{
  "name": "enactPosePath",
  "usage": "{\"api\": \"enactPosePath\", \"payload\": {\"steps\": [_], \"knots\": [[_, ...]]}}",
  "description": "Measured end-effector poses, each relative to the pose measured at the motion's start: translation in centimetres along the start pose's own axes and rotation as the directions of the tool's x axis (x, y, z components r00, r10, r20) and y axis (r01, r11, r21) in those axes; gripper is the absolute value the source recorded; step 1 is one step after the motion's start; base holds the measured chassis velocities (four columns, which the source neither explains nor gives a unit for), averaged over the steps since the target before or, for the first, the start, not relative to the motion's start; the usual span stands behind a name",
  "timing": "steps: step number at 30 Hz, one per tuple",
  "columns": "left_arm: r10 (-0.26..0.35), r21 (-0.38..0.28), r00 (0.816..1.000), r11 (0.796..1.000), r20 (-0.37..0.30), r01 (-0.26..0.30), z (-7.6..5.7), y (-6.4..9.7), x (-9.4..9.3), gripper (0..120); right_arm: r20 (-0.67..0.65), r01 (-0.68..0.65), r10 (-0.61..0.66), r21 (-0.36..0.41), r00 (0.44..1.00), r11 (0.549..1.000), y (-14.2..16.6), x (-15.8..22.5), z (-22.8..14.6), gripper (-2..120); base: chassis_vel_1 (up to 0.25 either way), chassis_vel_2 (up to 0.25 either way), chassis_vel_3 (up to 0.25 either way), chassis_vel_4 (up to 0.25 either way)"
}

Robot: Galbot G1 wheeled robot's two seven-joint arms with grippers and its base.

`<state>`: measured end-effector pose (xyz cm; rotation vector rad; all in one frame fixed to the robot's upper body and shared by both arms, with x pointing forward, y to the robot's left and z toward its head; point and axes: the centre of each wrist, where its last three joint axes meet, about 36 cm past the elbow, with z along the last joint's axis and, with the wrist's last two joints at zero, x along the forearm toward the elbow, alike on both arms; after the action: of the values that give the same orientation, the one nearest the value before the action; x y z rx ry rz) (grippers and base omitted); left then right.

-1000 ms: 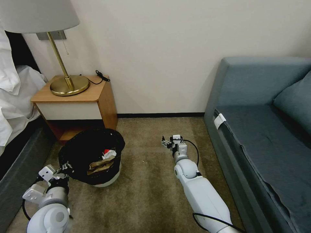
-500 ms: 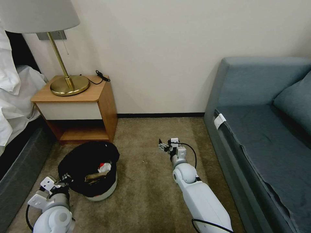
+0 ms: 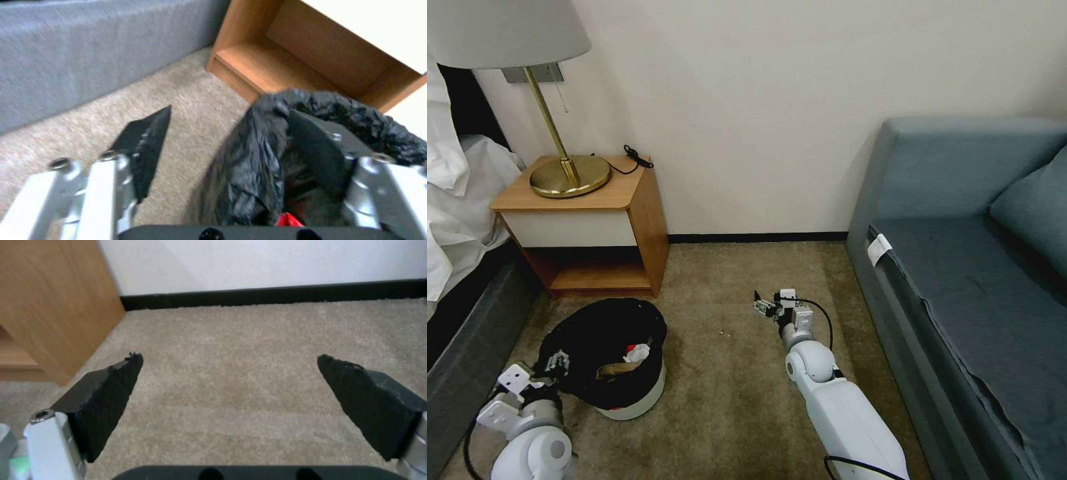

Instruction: Pick up the trash bin, then pick up the garbage on the floor and place it into the trash bin.

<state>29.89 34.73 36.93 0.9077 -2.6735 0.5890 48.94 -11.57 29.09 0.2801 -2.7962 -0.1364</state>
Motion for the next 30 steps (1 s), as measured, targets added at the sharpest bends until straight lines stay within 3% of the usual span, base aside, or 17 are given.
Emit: {"api": "enactPosePath", "payload": {"steps": [7, 9, 10, 11, 12, 13, 14, 15, 16, 18, 19, 21, 22, 23, 24, 27, 30], "knots": [[-0.016, -0.051, 0.998, 0.999, 0.053, 0.019, -0.5, 0.5, 0.7, 98, 0.004, 0.011, -0.011, -0.004, 1.000, 1.000, 0.3, 0.2, 0.0, 100, 0.000, 0.000, 0.000, 0.000], [0.069, -0.163, 0.984, 0.986, 0.166, -0.042, -0.8, 1.1, 0.7, 100, 0.026, 0.021, -0.021, -0.002, 0.999, 1.000, 0.4, 0.4, 0.1, 100, 0.000, 0.000, 0.000, 0.000], [0.069, -0.163, 0.984, 0.986, 0.166, -0.042, -0.8, 1.1, 0.7, 100, 0.026, 0.021, -0.021, -0.002, 0.999, 1.000, 0.4, 0.4, 0.1, 100, 0.000, 0.000, 0.000, 0.000], [0.142, -0.213, 0.970, 0.972, 0.198, -0.099, -1.0, 1.2, 0.7, 100, 0.034, 0.022, -0.022, 0.000, 0.999, 1.000, 0.4, 0.4, 0.2, 100, 0.000, 0.000, 0.000, 0.000], [0.244, -0.284, 0.946, 0.942, 0.216, -0.178, -1.2, 1.3, 0.6, 100, 0.041, 0.023, -0.022, -0.004, 0.999, 1.000, 0.4, 0.5, 0.2, 100, 0.000, 0.000, 0.000, 0.000], [0.244, -0.284, 0.946, 0.942, 0.216, -0.178, -1.2, 1.3, 0.6, 100, 0.041, 0.023, -0.022, -0.004, 0.999, 1.000, 0.4, 0.5, 0.2, 100, 0.000, 0.000, 0.000, 0.000], [0.273, -0.300, 0.939, 0.932, 0.211, -0.203, -1.3, 1.3, 0.6, 100, 0.041, 0.023, -0.022, -0.009, 0.999, 1.000, 0.4, 0.6, 0.2, 100, 0.000, 0.000, 0.000, 0.000], [0.336, -0.328, 0.922, 0.907, 0.190, -0.263, -1.5, 1.1, 0.8, 100, 0.043, 0.022, -0.021, -0.021, 0.999, 1.000, 0.3, 0.8, 0.2, 100, 0.000, 0.000, 0.000, 0.000], [0.336, -0.328, 0.922, 0.907, 0.190, -0.263, -1.5, 1.1, 0.8, 100, 0.043, 0.022, -0.021, -0.021, 0.999, 1.000, 0.3, 0.8, 0.2, 100, 0.000, 0.000, 0.000, 0.000], [0.411, -0.371, 0.899, 0.867, 0.152, -0.333, -1.5, 0.9, 0.8, 100, 0.051, 0.016, -0.014, -0.031, 0.999, 0.999, 0.1, 1.0, 0.2, 100, 0.000, 0.000, 0.000, 0.000], [0.411, -0.371, 0.899, 0.867, 0.152, -0.333, -1.5, 0.9, 0.8, 100, 0.051, 0.016, -0.014, -0.031, 0.999, 0.999, 0.1, 1.0, 0.2, 100, 0.000, 0.000, 0.000, 0.000], [0.457, -0.396, 0.881, 0.837, 0.123, -0.379, -1.6, 0.6, 0.8, 100, 0.054, -0.003, 0.005, -0.037, 0.999, 0.999, 0.0, 1.2, 0.1, 100, 0.000, 0.000, 0.000, 0.000], [0.457, -0.396, 0.881, 0.837, 0.123, -0.379, -1.6, 0.6, 0.8, 100, 0.054, -0.003, 0.005, -0.037, 0.999, 0.999, 0.0, 1.2, 0.1, 100, 0.000, 0.000, 0.000, 0.000], [0.483, -0.412, 0.869, 0.817, 0.107, -0.403, -1.7, 0.4, 0.8, 100, 0.055, -0.014, 0.017, -0.043, 0.998, 0.999, -0.2, 1.3, 0.2, 100, 0.000, 0.000, 0.000, 0.000], [0.483, -0.412, 0.869, 0.817, 0.107, -0.403, -1.7, 0.4, 0.8, 100, 0.055, -0.014, 0.017, -0.043, 0.998, 0.999, -0.2, 1.3, 0.2, 100, 0.000, 0.000, 0.000, 0.000], [0.532, -0.447, 0.843, 0.775, 0.082, -0.446, -1.6, -0.3, 0.6, 100, 0.064, -0.026, 0.030, -0.055, 0.998, 0.998, -0.4, 1.6, 0.7, 100, 0.000, 0.000, 0.000, 0.000], [0.543, -0.457, 0.837, 0.762, 0.067, -0.458, -1.1, -1.0, 0.4, 100, 0.069, -0.030, 0.034, -0.054, 0.997, 0.998, -0.4, 1.6, 1.2, 100, 0.000, 0.000, 0.000, 0.000]]}}
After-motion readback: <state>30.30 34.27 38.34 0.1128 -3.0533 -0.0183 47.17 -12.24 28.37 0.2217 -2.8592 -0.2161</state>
